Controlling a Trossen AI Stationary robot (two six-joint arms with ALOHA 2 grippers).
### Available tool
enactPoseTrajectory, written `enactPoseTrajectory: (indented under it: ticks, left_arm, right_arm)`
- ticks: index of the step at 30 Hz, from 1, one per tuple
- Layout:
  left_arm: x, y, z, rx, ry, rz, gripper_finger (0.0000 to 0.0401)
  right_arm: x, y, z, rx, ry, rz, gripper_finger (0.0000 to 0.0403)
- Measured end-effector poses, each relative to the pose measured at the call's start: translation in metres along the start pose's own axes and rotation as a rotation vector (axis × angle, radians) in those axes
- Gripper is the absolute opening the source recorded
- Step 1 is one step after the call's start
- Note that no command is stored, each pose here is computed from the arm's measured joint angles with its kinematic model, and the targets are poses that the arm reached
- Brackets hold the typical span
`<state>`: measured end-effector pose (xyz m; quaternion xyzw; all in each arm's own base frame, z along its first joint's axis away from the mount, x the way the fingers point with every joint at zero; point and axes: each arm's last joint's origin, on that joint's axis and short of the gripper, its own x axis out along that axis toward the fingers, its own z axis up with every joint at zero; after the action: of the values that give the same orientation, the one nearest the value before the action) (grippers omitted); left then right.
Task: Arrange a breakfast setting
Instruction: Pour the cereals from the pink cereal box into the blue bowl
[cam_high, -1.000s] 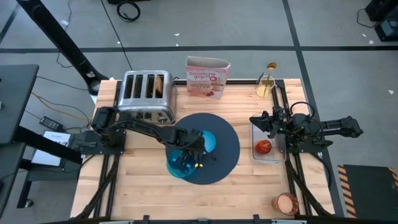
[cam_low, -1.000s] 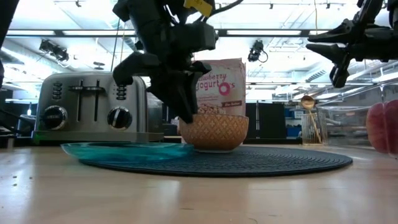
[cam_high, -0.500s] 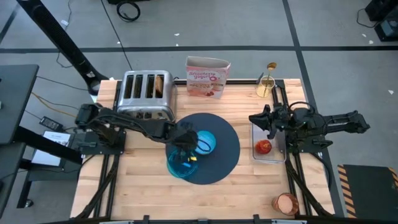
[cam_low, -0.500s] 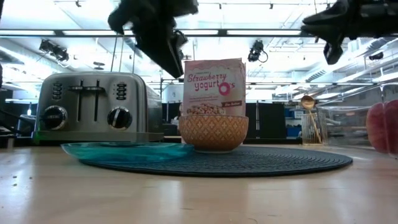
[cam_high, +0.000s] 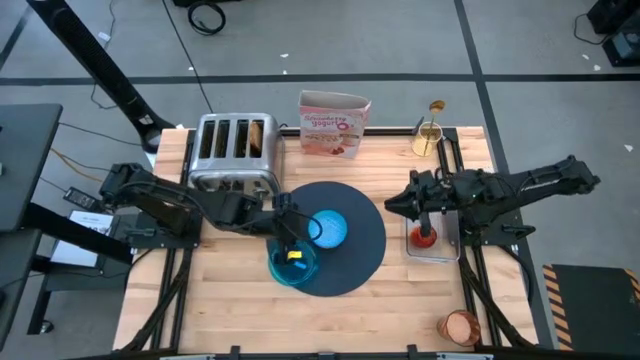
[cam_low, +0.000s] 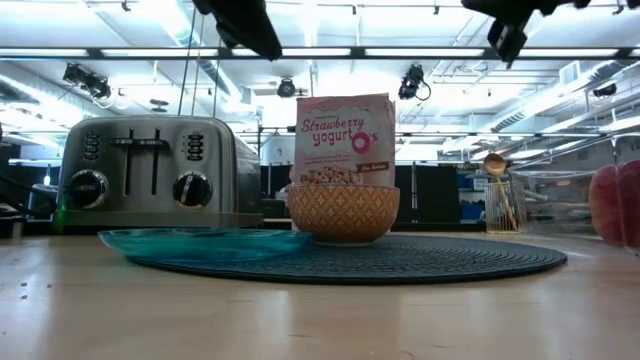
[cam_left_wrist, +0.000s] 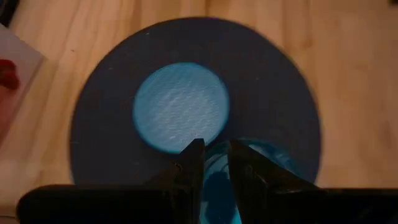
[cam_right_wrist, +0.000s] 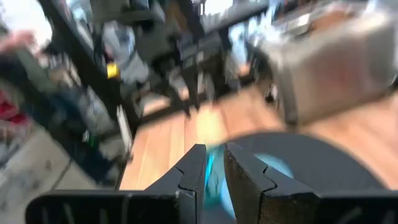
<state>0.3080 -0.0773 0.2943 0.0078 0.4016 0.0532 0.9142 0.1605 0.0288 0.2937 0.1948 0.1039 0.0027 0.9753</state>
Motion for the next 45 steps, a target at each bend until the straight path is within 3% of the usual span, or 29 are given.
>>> enactPoseTrajectory:
  ticks: [9,18,23,30,37,45]
  left_arm:
    - [-0.002,-0.039,-0.006,0.012,-0.051,-0.034,0.0078]
    - [0.001,-0.074,-0.013,-0.018,-0.095,-0.100,0.0078]
    - [0.006,-0.094,-0.019,-0.037,-0.101,-0.140,0.0078]
    - [0.011,-0.116,-0.025,-0.096,-0.120,-0.193,0.0080]
    - [0.020,-0.130,-0.029,-0.167,-0.130,-0.217,0.0136]
    - [0.029,-0.136,-0.028,-0.179,-0.159,-0.234,0.0215]
  right_arm:
    - [0.007,0.041,0.004,-0.002,0.377,-0.004,0.0068]
    - [0.000,0.070,-0.012,0.107,0.583,-0.006,0.0068]
    - [-0.019,0.076,-0.022,0.142,0.726,-0.073,0.0067]
    - [-0.045,0.068,-0.033,0.083,0.937,-0.208,0.0066]
    - [-0.061,0.054,-0.035,0.003,1.043,-0.314,0.0070]
    - [-0.064,0.063,-0.025,-0.033,1.166,-0.164,0.0101]
